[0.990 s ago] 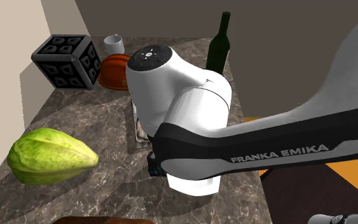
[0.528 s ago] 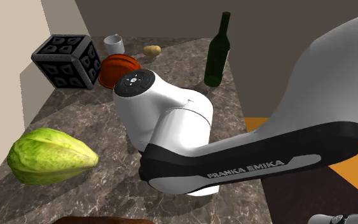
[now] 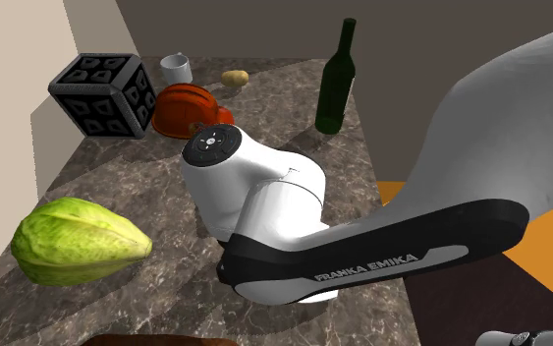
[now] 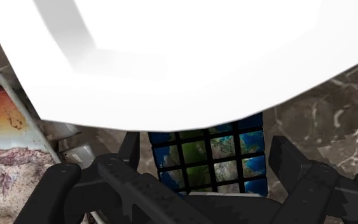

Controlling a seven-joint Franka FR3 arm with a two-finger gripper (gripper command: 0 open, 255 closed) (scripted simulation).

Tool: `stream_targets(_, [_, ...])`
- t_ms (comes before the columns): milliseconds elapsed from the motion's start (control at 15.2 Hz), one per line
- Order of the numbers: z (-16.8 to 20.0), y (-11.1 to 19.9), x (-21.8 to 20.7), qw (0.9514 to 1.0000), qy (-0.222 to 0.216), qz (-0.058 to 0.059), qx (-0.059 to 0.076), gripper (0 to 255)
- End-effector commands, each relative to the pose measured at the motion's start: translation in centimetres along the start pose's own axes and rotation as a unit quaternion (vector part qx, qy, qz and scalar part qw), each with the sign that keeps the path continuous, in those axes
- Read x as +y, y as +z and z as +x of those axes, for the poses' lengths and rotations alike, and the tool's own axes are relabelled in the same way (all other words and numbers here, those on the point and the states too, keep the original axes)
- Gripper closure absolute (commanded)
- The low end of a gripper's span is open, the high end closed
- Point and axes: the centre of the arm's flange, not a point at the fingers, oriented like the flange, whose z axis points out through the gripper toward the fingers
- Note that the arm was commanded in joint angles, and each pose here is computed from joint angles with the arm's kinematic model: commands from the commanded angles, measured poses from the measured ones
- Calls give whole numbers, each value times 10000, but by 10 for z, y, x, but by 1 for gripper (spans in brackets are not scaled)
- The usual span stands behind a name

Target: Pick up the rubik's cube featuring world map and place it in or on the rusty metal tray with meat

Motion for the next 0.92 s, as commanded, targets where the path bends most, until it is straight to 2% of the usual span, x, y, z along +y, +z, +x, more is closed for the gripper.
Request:
stream_targets(0, [0,0,0,10000,0,0,1,0])
stream_targets(132, [0,0,0,10000,0,0,0,0])
stream_targets(198, [0,0,0,10000,0,0,0,255])
stream_targets(858, [0,-5,0,10000,0,0,1,255])
